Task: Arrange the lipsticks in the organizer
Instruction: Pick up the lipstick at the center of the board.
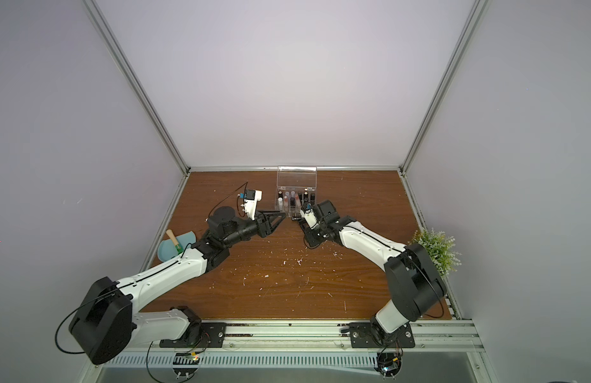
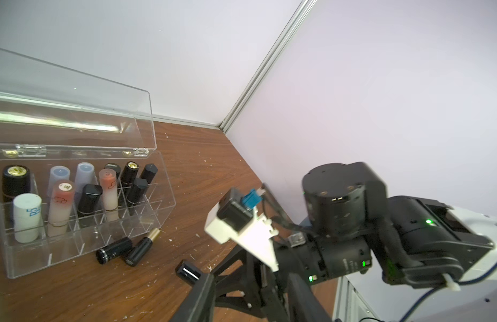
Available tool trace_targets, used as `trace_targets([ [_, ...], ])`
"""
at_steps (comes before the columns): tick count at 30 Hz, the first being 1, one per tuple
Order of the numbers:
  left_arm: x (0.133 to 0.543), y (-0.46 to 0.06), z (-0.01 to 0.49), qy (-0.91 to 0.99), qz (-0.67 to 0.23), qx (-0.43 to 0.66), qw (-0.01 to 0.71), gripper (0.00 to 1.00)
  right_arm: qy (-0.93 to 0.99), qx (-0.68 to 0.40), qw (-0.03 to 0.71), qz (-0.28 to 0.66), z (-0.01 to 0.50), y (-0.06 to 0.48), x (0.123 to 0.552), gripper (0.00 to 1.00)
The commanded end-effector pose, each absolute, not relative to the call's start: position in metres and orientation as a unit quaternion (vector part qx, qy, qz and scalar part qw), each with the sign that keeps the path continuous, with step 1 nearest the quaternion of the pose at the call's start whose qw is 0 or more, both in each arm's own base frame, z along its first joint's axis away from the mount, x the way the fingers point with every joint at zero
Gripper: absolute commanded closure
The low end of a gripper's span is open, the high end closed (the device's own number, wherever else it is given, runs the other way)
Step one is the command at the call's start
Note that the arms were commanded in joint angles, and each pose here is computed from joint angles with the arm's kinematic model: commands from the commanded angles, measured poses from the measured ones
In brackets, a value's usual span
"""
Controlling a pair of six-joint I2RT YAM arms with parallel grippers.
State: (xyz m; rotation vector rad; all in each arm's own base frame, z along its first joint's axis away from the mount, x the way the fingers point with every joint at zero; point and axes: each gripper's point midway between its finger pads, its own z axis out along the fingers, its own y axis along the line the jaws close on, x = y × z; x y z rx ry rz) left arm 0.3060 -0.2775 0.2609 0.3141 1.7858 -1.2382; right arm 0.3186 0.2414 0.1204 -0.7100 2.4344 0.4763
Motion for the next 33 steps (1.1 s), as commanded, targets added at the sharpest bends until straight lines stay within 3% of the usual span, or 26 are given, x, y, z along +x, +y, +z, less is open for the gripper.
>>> trace_targets([
  [1, 0.298, -0.274, 0.283, 0.677, -0.570, 0.129, 0.447, 0.52, 0.879, -0.268, 0.306, 0.251, 0.167, 0.249, 0.305, 0.86],
  [8, 0.292, -0.278, 0.295, 0.653, -0.607, 0.138, 0.430, 0.32, 0.786, -0.309, 0.349, 0.407, 0.264, 0.272, 0.259, 0.85],
  [16, 0.285, -0.282, 0.306, 0.642, -0.618, 0.158, 0.426, 0.30, 0.728, -0.339, 0.339, 0.489, 0.301, 0.286, 0.231, 0.84],
  [28, 0.260, -0.307, 0.323, 0.617, -0.641, 0.212, 0.404, 0.39, 0.723, -0.343, 0.335, 0.498, 0.303, 0.294, 0.232, 0.84],
  [33, 0.258, -0.309, 0.320, 0.618, -0.643, 0.217, 0.398, 0.56, 0.722, -0.344, 0.343, 0.493, 0.307, 0.291, 0.231, 0.85],
])
